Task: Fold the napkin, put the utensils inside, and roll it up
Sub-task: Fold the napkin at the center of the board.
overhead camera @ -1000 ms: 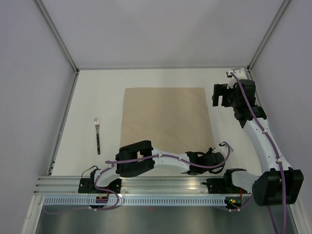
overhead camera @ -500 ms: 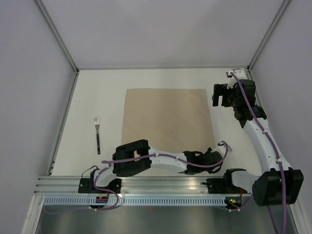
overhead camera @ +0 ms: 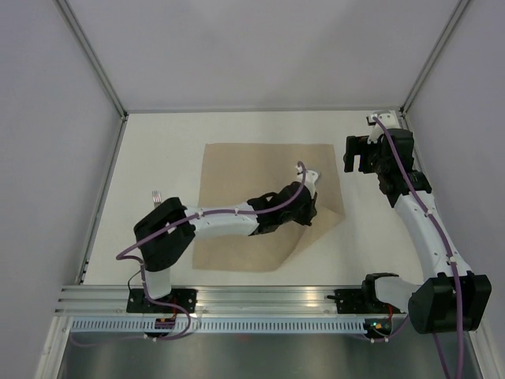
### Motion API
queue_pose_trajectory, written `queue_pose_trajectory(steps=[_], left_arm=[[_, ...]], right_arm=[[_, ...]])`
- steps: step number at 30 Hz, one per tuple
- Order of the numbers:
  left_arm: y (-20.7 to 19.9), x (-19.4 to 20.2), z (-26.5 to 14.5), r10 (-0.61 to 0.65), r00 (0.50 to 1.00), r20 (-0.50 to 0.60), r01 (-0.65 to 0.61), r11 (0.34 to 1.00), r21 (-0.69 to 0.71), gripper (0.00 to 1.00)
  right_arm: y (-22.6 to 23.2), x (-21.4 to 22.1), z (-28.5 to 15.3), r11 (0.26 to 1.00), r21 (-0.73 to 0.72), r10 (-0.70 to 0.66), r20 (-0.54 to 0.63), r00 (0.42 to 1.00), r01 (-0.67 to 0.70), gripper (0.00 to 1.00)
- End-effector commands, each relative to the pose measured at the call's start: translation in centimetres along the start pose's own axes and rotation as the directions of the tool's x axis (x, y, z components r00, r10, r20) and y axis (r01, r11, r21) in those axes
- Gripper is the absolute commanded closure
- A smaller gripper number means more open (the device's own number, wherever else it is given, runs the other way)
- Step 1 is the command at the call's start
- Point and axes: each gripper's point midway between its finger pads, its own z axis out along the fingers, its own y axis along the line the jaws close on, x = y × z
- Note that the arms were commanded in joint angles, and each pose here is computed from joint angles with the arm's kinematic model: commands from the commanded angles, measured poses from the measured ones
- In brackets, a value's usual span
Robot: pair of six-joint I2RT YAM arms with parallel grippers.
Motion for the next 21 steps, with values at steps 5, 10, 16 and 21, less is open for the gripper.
queue_pose_trajectory(steps=[5,10,16,21], left_arm=[[9.9,-5.6,-3.0,-0.228,0.973,0.04,0.231,0.97,-0.071,0.98],[16.6,-7.7,-4.4,-0.297,0.953,0.052,0.302,0.941,-0.151,0.98],[22.7,-9.7,-6.3,-0.353,0.932,0.088,0.364,0.904,-0.226,0.98],[26.7,-10.9,-7.7,-0.392,0.913,0.114,0.408,0.88,-0.244,0.98]], right_arm=[[-0.6,-0.6,-0.6,0.999,0.032,0.007,0.028,1.0,-0.008,0.02],[-0.5,-0.6,-0.6,1.0,0.03,0.004,0.031,1.0,-0.005,0.02],[-0.5,-0.5,-0.6,1.0,0.03,0.004,0.027,1.0,-0.005,0.02],[-0.5,-0.4,-0.7,1.0,0.03,0.004,0.027,1.0,-0.005,0.02]])
